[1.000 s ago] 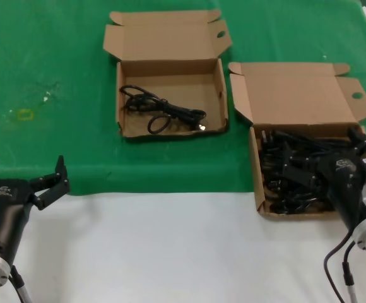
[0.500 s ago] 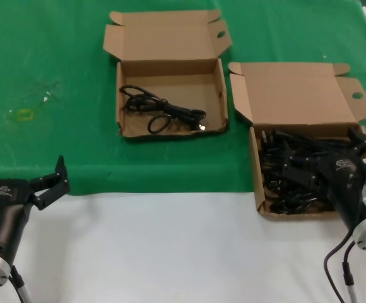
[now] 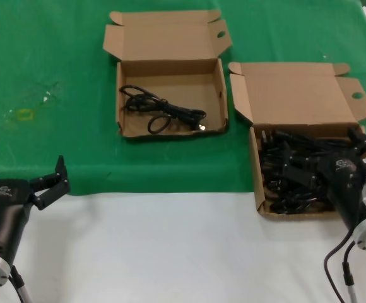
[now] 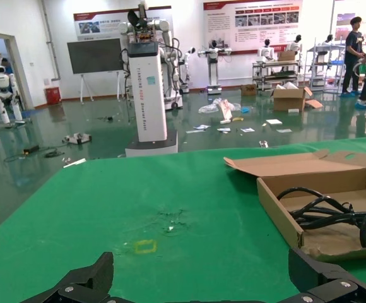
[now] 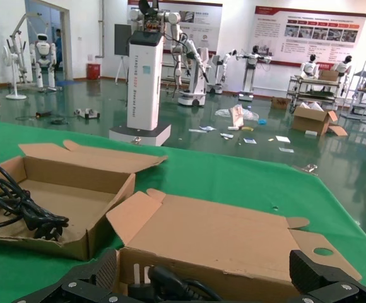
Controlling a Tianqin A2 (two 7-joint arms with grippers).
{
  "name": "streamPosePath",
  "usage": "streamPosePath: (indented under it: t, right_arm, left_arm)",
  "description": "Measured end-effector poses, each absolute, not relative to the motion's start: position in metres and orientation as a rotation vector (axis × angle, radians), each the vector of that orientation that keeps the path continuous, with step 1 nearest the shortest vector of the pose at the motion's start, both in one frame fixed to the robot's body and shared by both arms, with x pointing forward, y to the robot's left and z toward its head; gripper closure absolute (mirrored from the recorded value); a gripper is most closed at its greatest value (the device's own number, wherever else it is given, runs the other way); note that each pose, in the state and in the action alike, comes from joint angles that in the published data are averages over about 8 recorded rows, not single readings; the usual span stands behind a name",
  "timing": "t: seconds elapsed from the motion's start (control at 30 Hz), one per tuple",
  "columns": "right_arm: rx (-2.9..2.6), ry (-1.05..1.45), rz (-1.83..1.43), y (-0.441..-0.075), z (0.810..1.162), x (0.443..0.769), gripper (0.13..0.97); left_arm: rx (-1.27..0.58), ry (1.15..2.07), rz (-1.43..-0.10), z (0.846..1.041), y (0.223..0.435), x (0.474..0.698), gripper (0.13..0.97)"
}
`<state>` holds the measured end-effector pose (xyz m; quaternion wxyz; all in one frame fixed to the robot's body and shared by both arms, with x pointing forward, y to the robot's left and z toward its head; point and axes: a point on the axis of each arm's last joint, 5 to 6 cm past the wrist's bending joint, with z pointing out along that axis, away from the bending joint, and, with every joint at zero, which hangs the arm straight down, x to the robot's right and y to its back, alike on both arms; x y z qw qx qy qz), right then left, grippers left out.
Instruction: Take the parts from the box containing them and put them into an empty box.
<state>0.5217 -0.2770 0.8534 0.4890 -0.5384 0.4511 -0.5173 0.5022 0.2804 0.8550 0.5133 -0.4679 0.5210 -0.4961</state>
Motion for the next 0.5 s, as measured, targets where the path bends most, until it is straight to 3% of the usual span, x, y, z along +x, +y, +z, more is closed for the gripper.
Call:
streamPosePath:
  t: [0.5]
  right_arm:
    - [-1.308,1.096,-1.257,-0.277,0.8534,0.5217,0.13]
  left_arm:
    - [-1.125,1.253,-1.193,0.855,0.2804,0.5022,0.132]
